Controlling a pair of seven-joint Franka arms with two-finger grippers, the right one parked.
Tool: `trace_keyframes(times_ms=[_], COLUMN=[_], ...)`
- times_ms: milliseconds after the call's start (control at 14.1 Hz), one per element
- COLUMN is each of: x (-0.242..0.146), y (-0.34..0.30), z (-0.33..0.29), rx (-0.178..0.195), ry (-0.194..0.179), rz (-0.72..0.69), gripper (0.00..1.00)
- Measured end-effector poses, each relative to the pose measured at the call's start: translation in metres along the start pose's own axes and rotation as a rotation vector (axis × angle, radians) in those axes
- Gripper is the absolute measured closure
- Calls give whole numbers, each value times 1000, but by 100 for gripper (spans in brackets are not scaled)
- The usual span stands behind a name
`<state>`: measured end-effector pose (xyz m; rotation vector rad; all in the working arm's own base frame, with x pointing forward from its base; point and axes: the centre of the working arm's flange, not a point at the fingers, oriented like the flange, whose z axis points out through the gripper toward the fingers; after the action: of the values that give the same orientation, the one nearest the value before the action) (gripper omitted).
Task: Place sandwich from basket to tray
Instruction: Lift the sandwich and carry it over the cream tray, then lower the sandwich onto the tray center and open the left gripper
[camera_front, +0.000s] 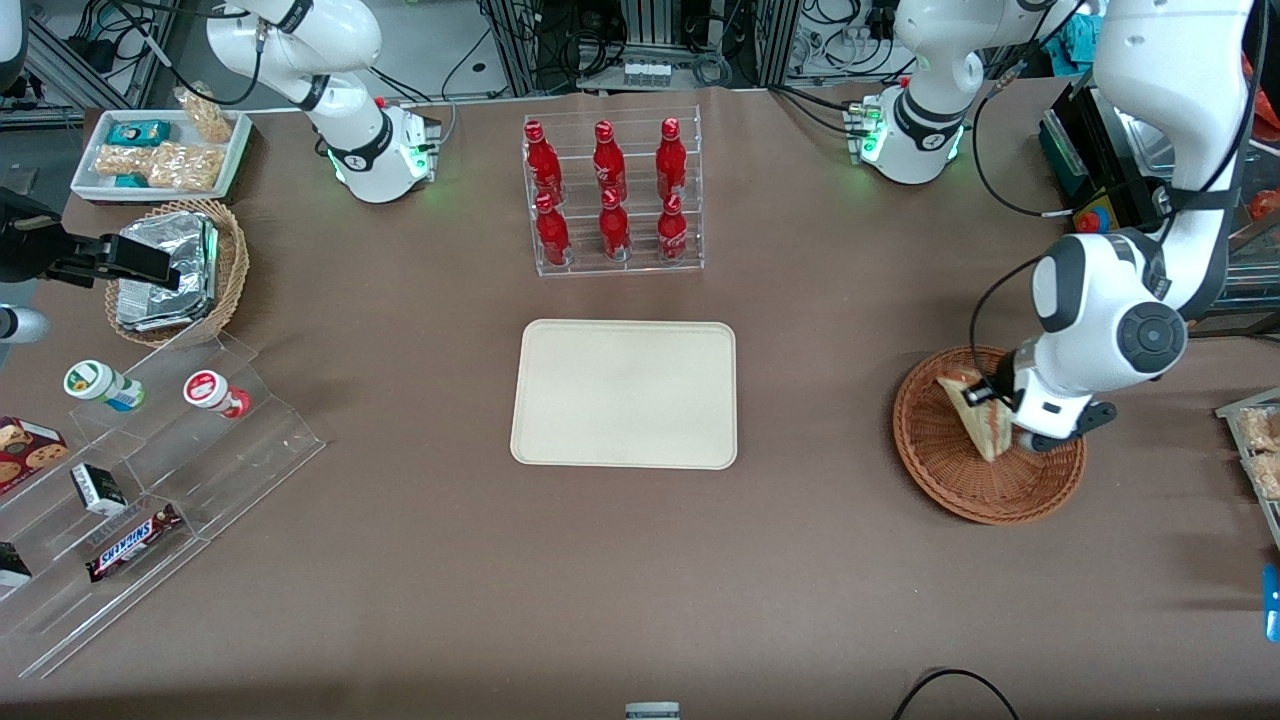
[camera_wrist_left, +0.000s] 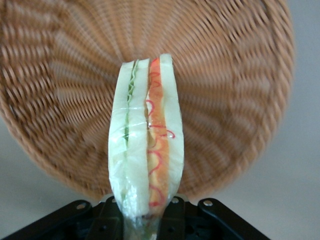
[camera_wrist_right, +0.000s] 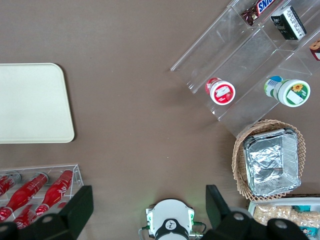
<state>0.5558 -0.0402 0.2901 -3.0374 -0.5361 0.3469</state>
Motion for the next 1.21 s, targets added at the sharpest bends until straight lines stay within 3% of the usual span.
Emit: trace_keyframes(times_ms=[426,567,638,851,1206], x=[-82,-110,-124,-161,-193], y=[119,166,192,270,369], z=[-35,-44,-44,-28,26], rx=[81,93,87,51,37], ry=[-11,3,8,-26,-40], rz=[57,61,69,132,233], gripper=[84,84,84,84,79])
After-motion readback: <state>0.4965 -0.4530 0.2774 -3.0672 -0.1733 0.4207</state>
